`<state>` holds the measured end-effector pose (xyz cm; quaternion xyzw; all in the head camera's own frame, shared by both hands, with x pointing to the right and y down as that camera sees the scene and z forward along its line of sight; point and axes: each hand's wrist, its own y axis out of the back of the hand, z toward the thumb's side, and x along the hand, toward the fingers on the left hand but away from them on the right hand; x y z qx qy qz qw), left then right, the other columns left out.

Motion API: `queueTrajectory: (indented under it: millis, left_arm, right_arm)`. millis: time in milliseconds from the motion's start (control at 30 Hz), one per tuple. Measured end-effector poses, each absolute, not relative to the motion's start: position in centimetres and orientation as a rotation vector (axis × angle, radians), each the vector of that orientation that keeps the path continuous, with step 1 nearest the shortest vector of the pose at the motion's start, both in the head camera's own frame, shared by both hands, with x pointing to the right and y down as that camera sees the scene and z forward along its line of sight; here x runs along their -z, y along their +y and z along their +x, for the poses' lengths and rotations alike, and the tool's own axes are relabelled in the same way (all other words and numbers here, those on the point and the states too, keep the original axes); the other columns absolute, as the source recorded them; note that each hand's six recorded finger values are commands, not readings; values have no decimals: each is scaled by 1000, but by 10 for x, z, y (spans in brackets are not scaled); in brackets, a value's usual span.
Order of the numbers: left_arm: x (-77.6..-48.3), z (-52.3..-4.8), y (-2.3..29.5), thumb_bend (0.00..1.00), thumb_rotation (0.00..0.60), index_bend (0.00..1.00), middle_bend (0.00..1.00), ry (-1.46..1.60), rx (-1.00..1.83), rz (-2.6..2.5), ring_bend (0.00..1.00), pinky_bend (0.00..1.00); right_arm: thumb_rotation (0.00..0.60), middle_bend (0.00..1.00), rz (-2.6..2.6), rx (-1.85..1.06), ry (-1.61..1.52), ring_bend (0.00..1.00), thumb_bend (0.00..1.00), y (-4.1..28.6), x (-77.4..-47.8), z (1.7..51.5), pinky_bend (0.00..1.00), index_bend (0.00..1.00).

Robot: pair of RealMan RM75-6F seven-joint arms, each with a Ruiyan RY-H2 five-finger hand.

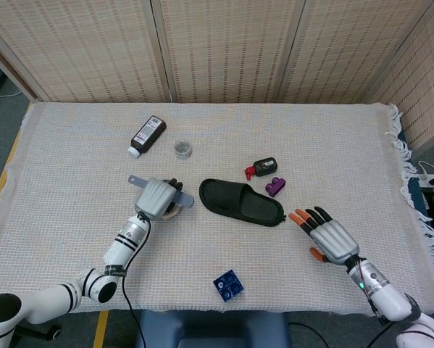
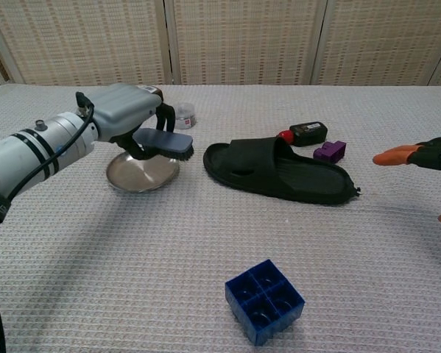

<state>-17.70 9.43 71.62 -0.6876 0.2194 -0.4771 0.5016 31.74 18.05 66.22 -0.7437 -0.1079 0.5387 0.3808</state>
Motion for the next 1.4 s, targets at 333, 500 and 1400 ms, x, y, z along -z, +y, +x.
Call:
queueTrajectory:
  millis: [333,500,1400]
  left_arm:
    - [-712,-135,91,383,600,535,600,527,1157,-1679,739,1000]
    - [-714,-110,99,384,600,528,592,513,1132,-1693,740,1000]
    - [-728,-48,107,384,600,509,566,528,1070,-1641,742,1000]
  right_arm:
    - [600,0,-1890,-1416,-164,0,361,158,-694,279,0,0]
    - [600,0,-1870,-1445,-93,0,396,155,-705,271,0,0]
    - [600,0,-1810,-1482,60,0,416,166,-715,270,0,0]
